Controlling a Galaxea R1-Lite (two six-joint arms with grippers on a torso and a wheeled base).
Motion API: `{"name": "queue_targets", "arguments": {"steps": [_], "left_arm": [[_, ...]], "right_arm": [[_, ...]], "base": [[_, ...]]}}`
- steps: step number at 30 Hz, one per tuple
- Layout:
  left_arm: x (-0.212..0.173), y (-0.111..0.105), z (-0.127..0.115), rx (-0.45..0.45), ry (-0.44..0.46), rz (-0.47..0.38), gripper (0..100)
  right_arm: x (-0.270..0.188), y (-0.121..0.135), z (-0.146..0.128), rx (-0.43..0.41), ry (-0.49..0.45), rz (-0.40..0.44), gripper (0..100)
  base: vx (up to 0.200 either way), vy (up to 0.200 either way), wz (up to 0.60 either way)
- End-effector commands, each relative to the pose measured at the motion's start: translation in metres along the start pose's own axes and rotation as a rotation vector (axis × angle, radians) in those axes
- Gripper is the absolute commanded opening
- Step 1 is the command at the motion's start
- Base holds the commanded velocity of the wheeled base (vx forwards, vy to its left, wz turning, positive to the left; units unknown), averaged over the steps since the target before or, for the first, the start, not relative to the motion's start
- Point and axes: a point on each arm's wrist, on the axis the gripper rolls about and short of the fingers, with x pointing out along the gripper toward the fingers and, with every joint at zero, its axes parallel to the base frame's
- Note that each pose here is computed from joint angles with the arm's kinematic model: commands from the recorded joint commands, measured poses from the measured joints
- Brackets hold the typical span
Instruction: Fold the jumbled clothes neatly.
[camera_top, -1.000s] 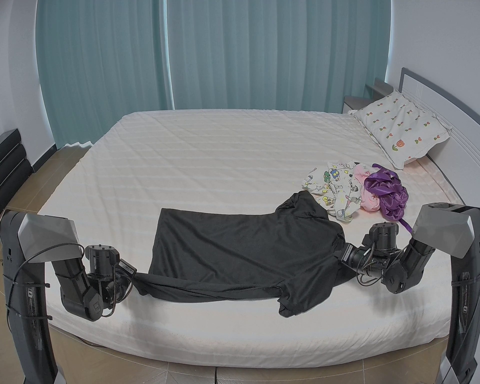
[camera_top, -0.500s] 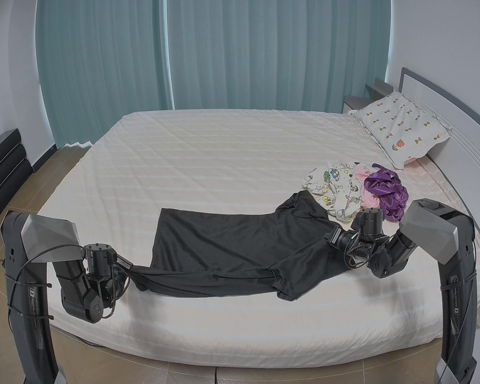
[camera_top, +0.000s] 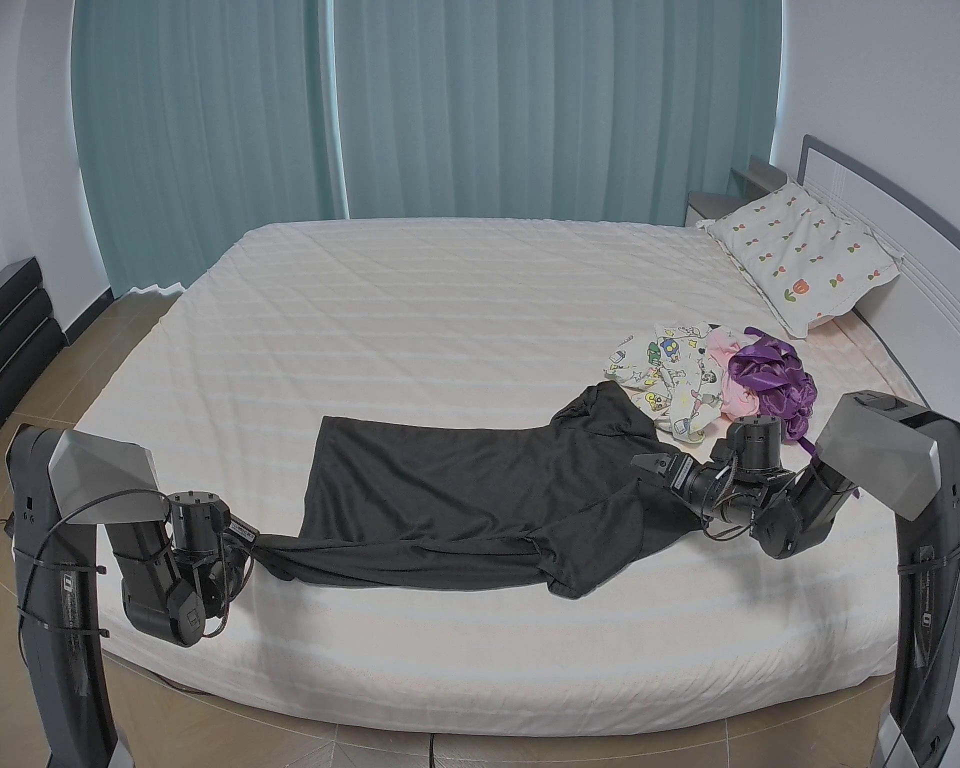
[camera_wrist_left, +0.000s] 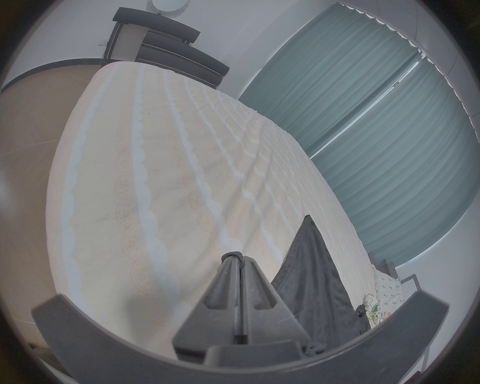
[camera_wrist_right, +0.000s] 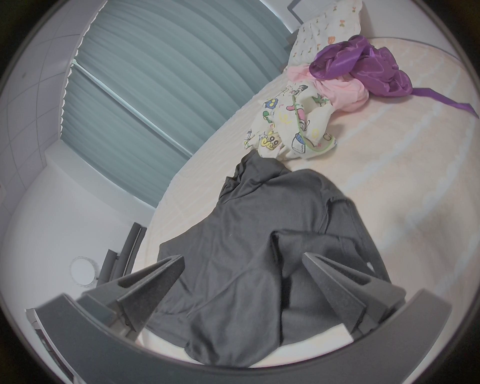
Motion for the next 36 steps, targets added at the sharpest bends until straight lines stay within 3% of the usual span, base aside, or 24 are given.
{"name": "queue_targets", "arguments": {"steps": [1,7,12,19,24,27,36], "left_arm": [[0.002,0.004,-0.003,0.01,0.008,0.012,0],[0.002,0.004,-0.003,0.01,0.008,0.012,0],[0.002,0.004,-0.003,0.01,0.008,0.012,0],[0.002,0.004,-0.003,0.01,0.008,0.012,0],[0.002,0.004,-0.003,0.01,0.008,0.012,0],[0.002,0.003,-0.003,0.01,0.009,0.01,0],[0.002,0.004,-0.003,0.009,0.009,0.012,0]], "right_arm": [[-0.034,0.019,0.0,0.012,0.04,0.043,100],[-0.031,0.022,-0.046,0.003,0.176,0.01,100],[-0.024,0.024,-0.067,-0.008,0.238,0.0,100],[-0.021,0.026,-0.067,0.001,0.3,-0.052,100],[-0.012,0.032,-0.066,-0.009,0.294,-0.036,100],[0.007,0.032,-0.082,-0.033,0.298,-0.08,100],[0.009,0.035,-0.082,-0.032,0.303,-0.102,100]], "base": [[0.0,0.0,0.0],[0.0,0.0,0.0],[0.0,0.0,0.0],[0.0,0.0,0.0],[0.0,0.0,0.0],[0.0,0.0,0.0],[0.0,0.0,0.0]]}}
